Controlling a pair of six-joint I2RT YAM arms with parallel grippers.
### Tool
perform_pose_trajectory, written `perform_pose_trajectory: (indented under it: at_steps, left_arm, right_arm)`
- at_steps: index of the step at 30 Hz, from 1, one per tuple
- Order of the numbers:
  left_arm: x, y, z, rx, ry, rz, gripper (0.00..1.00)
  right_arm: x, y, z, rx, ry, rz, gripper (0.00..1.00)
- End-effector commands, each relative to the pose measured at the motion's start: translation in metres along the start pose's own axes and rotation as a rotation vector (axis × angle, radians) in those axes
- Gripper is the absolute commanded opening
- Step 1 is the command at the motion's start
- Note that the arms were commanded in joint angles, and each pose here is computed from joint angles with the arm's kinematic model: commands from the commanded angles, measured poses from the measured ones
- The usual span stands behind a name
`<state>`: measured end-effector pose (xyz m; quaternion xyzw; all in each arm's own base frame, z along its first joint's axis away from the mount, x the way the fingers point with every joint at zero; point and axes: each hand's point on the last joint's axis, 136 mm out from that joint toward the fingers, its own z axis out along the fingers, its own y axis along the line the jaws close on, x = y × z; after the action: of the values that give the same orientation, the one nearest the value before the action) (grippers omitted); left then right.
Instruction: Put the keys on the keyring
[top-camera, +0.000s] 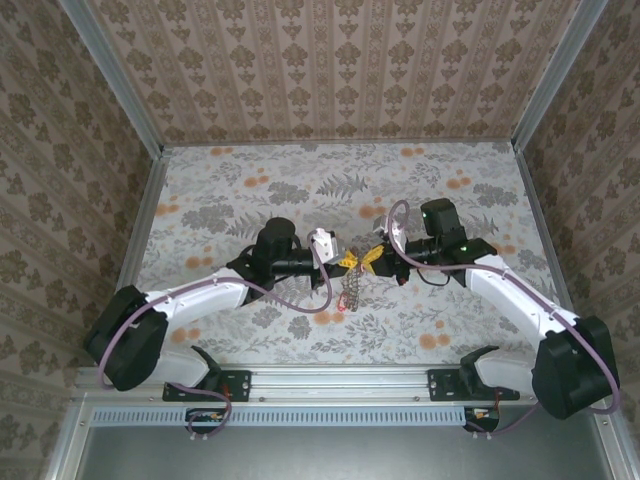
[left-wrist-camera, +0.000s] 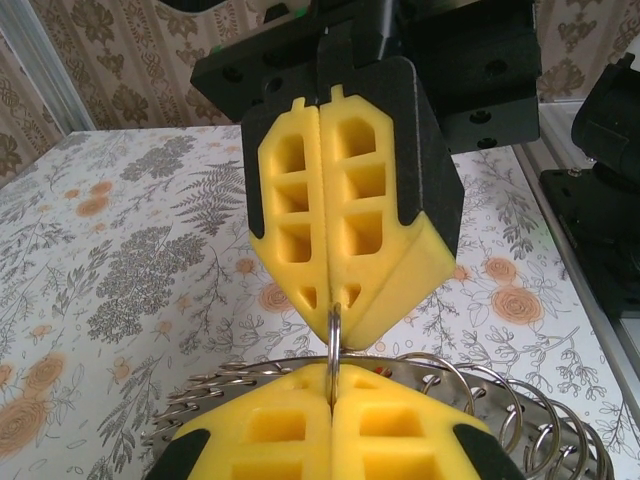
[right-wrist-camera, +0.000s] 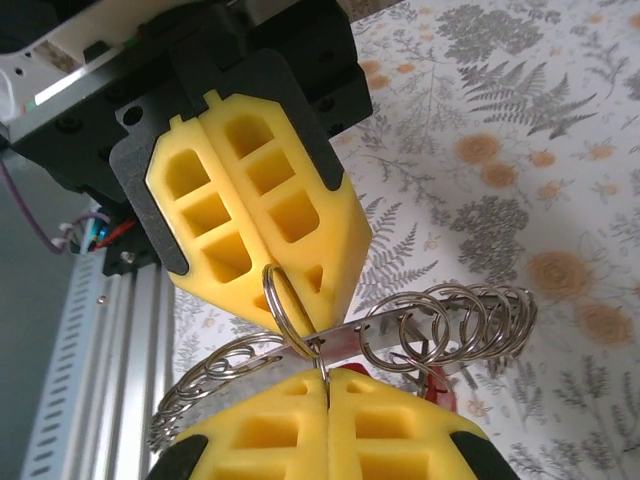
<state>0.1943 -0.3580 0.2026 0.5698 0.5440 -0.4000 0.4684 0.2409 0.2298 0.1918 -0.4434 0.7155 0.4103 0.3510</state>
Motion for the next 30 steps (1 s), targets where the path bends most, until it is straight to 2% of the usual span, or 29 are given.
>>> perform_pose_trajectory:
  at_steps: [1,10,18,22,26,30]
  left_arm:
    - [-0.039,0.002,-0.001,-0.005,-0.133,0.094,0.00]
    - [-0.038,-0.002,0.000,0.006,-0.138,0.120,0.00]
    - [-0.040,-0.003,0.000,0.009,-0.148,0.128,0.00]
    - [-0.043,-0.002,0.000,0.004,-0.164,0.126,0.00]
    - [-0.041,-0.002,0.002,0.007,-0.165,0.116,0.00]
    - [-0.036,0.001,0.004,-0.005,-0.153,0.103,0.00]
  right_arm:
    - [-0.003,0.004,0.000,-0.068,-0.012,0.109,0.00]
    - [-0.021,0.001,-0.007,-0.166,-0.042,0.291,0.01]
    - [-0.027,-0.014,-0.011,-0.158,-0.039,0.456,0.02]
    - [-0.010,-0.028,-0.005,-0.111,0.014,0.534,0.01]
    - [-0.007,-0.032,0.000,-0.137,0.033,0.645,0.02]
    - [-0.006,-0.032,0.000,-0.131,0.046,0.664,0.00]
